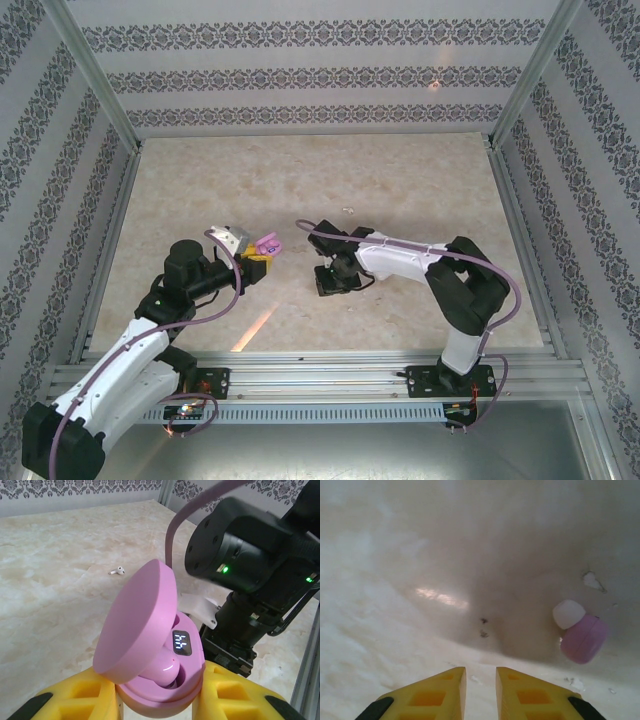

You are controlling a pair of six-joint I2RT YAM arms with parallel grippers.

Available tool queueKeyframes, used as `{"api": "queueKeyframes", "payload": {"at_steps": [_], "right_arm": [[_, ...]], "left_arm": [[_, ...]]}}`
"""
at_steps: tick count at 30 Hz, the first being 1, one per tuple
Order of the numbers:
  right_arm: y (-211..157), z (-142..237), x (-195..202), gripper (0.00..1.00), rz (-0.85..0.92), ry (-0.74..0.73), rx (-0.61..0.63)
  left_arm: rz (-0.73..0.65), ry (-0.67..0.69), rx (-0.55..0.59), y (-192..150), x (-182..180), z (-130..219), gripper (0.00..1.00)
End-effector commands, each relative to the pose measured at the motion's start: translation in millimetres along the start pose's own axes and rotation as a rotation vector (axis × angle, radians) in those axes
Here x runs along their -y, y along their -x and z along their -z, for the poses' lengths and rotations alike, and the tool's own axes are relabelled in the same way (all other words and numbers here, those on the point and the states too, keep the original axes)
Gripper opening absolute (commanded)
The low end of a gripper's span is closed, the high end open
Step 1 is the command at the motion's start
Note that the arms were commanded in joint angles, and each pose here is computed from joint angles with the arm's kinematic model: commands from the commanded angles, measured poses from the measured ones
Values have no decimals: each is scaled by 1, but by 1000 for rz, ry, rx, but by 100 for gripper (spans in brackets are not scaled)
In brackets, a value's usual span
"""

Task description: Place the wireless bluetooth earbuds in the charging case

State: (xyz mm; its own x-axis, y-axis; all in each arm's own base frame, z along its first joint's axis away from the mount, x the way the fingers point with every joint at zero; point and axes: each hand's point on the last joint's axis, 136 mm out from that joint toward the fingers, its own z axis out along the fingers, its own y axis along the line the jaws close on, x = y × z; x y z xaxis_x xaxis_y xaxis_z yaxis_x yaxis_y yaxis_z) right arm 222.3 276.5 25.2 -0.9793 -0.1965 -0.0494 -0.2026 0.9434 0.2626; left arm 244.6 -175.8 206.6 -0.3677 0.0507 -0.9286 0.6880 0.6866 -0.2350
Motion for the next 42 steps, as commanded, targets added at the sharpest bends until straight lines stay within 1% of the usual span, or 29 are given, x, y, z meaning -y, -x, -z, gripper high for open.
{"api": "queueKeyframes", "payload": {"at_steps": [1, 5, 10, 19, 28, 39, 42], "right_arm": [[0, -12, 13, 22, -36, -41, 1], [-4, -17, 26, 22, -51, -81, -25], [-4, -9, 43, 22, -69, -130, -14], [16, 3, 65, 22, -105, -150, 18], [34, 8, 69, 22, -90, -163, 23], [44, 27, 58, 32, -71, -149, 29], [47, 34, 57, 34, -90, -159, 35]], "left_arm": [[-12, -15, 47, 13, 4, 5, 5], [-8, -13, 50, 13, 3, 5, 5], [-9, -9, 49, 13, 2, 5, 5], [-2, -13, 47, 13, 1, 1, 5], [1, -12, 39, 12, 0, -1, 5], [-8, -7, 35, 12, -2, -2, 5], [-7, -10, 35, 11, -2, -3, 5]]}}
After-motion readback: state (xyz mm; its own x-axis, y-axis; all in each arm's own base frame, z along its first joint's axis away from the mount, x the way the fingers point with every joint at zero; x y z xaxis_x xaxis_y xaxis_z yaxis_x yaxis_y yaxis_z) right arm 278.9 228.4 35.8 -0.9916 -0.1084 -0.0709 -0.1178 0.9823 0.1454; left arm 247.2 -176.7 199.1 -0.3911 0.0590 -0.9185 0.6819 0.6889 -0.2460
